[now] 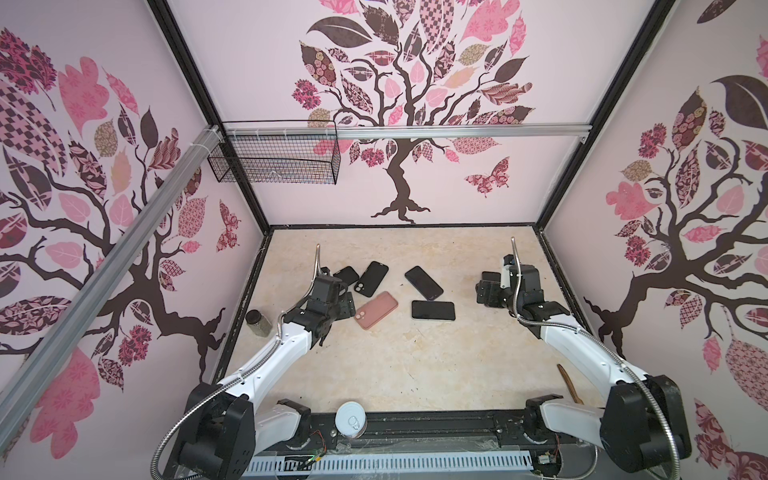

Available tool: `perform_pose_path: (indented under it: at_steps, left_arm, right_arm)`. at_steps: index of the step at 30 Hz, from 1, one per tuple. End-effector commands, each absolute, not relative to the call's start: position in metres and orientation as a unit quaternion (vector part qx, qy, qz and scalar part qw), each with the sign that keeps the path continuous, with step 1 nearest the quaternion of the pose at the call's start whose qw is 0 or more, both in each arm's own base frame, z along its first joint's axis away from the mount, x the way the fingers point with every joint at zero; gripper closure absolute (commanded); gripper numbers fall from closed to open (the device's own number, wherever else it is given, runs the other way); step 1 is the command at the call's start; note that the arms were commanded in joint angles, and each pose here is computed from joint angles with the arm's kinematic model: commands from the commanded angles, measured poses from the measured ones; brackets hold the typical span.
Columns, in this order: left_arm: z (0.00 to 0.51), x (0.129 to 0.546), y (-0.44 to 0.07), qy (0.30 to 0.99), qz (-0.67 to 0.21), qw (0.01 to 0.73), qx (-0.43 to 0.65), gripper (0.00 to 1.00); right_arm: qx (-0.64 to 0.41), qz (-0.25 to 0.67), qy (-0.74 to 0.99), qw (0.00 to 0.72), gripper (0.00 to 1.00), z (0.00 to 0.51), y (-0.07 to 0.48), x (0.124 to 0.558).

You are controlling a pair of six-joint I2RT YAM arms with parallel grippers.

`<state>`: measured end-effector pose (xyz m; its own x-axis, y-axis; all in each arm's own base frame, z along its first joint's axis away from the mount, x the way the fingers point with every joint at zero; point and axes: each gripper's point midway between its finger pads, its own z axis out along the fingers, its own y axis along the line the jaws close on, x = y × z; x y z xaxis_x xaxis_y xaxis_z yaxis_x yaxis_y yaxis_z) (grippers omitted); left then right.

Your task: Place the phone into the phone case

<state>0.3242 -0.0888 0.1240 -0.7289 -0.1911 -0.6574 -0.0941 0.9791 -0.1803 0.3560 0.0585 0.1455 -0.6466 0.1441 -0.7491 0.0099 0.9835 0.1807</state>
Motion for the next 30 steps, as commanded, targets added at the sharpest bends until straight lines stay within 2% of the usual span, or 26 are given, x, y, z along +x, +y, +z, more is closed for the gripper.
perform_pose_path:
  at_steps: [1,16,23,30]
  left_arm:
    - [0.105,0.313,-0.093,0.938,-0.075,0.327,-0.086,0.23]
    - [0.064,0.321,-0.129,0.960,-0.047,0.266,-0.073,0.41]
    - [0.044,0.321,-0.142,0.966,-0.015,0.251,-0.063,0.45]
    - [0.037,0.322,-0.142,0.967,-0.005,0.247,-0.068,0.56]
  right_arm:
    - [0.035,0.088,0.893,0.439,0.00,0.168,0.063,0.359]
    - [0.041,0.079,0.894,0.439,0.00,0.167,0.059,0.358]
    - [0.039,0.080,0.893,0.441,0.00,0.169,0.060,0.358]
    - [0.039,0.080,0.893,0.440,0.00,0.168,0.060,0.358]
